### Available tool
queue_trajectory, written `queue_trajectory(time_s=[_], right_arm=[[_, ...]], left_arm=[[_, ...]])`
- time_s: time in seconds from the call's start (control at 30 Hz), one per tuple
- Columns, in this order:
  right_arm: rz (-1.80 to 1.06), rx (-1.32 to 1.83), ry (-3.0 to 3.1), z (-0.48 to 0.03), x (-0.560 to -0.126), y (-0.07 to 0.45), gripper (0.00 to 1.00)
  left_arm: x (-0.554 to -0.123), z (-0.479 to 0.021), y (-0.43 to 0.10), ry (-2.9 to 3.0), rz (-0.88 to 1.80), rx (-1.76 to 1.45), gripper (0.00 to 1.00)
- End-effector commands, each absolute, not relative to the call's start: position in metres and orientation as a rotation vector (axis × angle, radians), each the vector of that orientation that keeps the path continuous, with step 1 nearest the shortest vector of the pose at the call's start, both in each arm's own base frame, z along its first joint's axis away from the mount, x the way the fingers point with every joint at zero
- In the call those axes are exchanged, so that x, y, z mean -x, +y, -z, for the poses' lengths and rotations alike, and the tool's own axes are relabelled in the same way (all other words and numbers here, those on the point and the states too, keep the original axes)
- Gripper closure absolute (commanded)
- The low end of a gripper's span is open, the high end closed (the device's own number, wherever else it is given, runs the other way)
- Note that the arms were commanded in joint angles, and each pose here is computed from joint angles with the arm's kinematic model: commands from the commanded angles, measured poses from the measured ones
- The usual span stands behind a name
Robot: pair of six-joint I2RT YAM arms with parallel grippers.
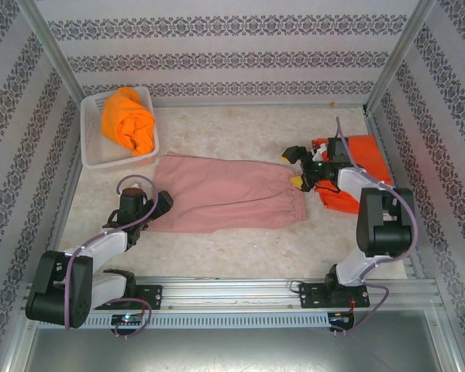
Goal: Fold and stack the shorts
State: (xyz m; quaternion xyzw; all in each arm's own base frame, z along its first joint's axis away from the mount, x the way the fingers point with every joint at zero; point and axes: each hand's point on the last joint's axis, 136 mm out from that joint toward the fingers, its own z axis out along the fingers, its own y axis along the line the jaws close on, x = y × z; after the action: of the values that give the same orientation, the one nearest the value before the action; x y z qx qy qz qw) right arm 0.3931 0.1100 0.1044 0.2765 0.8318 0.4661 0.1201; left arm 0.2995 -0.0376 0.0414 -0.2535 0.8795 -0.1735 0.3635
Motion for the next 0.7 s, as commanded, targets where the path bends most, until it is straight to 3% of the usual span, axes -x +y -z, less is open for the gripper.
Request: queue_trajectory(time_s=[0.0,0.17,0.3,0.67], right_arm=[[-1.313,-0.858,2.473,-0.074,-0.397,0.102,0.02],[-1.26,-0.944,2.547,-0.032,-0.384,0.097,0.02],[-1.272,-0.945,2.544,-0.031,-0.383,0.098,0.02],[-1.272,-0.679,2.318,-0.155,-0.376,0.098,0.02]], left_arm=[[-0.288,-0.03,-0.03,2.294,0.393,0.668,0.0],[-0.285,-0.03,-0.028,2.29,0.391,0.674,0.0],[-0.287,-0.037,-0.028,2.276,0.398,0.672,0.0],[-0.298,-0.156,-0.035,2.055,0.485,0.533,0.0]])
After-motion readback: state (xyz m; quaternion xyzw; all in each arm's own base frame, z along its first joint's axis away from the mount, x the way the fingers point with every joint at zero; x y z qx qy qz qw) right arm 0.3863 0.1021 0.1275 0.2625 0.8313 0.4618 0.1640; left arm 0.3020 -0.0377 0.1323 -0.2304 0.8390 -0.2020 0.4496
